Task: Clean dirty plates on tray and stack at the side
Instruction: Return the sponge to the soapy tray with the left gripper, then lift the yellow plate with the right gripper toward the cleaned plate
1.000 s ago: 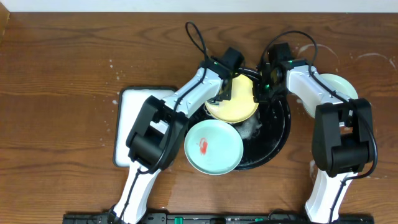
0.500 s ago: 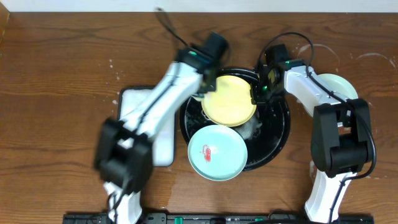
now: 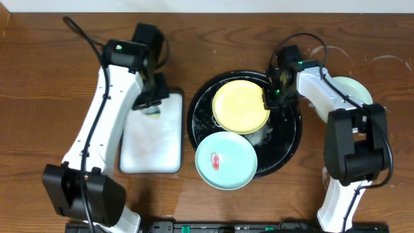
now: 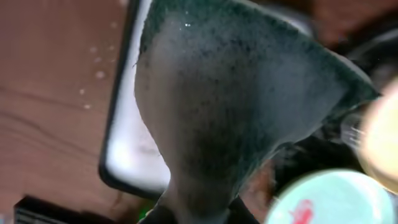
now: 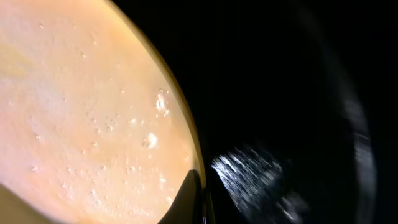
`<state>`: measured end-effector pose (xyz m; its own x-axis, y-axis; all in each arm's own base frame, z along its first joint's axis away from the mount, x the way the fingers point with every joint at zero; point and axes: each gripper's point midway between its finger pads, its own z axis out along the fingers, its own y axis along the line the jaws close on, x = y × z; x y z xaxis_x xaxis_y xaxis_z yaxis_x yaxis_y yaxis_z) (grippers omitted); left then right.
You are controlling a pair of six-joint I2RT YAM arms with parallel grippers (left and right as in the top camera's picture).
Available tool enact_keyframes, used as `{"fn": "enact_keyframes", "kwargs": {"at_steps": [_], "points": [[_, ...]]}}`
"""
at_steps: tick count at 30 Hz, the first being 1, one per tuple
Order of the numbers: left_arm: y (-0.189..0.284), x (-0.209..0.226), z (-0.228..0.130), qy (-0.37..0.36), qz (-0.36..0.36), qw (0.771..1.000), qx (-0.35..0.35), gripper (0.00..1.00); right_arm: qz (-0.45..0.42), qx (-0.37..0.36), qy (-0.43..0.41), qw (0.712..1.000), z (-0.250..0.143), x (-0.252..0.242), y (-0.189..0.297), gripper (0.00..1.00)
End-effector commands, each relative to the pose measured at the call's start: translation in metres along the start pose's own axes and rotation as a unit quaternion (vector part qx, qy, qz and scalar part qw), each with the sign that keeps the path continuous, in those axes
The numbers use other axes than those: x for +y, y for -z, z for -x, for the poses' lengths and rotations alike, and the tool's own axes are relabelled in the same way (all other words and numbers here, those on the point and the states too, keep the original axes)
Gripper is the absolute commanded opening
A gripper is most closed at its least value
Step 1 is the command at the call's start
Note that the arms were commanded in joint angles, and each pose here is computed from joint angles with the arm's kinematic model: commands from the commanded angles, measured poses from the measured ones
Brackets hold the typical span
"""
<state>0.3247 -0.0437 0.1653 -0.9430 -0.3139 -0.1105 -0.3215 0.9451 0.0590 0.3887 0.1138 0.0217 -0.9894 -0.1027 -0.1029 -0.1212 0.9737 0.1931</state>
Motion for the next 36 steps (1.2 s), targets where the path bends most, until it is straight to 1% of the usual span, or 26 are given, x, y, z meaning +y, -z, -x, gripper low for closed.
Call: {"fn": "enact_keyframes", "kwargs": {"at_steps": [1, 4, 7, 10, 11, 16, 19, 21, 27, 36], "points": [[-0.028, 0.019, -0.008, 0.003, 0.03, 0.999, 0.024, 0.08, -0.067, -0.097, 0.038, 0.992, 0.025, 0.002, 0.071, 0.01], [-0.055, 0.026, -0.009, 0.015, 0.032, 0.999, 0.027, 0.08, -0.139, -0.152, 0.061, 0.977, 0.026, 0.007, 0.117, 0.01], [-0.071, 0.033, -0.013, 0.024, 0.035, 0.999, 0.033, 0.09, -0.202, -0.196, 0.08, 0.956, 0.025, 0.014, 0.149, 0.01], [-0.078, 0.039, -0.017, 0.029, 0.039, 0.998, 0.041, 0.1, -0.27, -0.236, 0.095, 0.929, 0.023, 0.02, 0.179, 0.01], [-0.078, 0.039, -0.017, 0.029, 0.04, 0.998, 0.042, 0.1, -0.302, -0.25, 0.099, 0.915, 0.023, 0.021, 0.19, 0.01], [-0.078, 0.039, -0.017, 0.029, 0.04, 0.998, 0.042, 0.11, -0.406, -0.275, 0.133, 0.861, 0.02, 0.028, 0.218, 0.01], [-0.078, 0.039, -0.017, 0.029, 0.04, 0.998, 0.042, 0.11, -0.434, -0.28, 0.155, 0.842, 0.018, 0.036, 0.225, 0.01], [-0.078, 0.039, -0.017, 0.029, 0.04, 0.998, 0.042, 0.11, -0.441, -0.28, 0.17, 0.835, 0.017, 0.042, 0.227, 0.01], [-0.078, 0.039, -0.017, 0.03, 0.04, 0.998, 0.042, 0.11, -0.435, -0.283, 0.202, 0.831, 0.012, 0.063, 0.223, 0.01], [-0.078, 0.039, -0.017, 0.03, 0.039, 0.998, 0.042, 0.11, -0.458, -0.295, 0.208, 0.812, 0.009, 0.071, 0.231, 0.01]]}}
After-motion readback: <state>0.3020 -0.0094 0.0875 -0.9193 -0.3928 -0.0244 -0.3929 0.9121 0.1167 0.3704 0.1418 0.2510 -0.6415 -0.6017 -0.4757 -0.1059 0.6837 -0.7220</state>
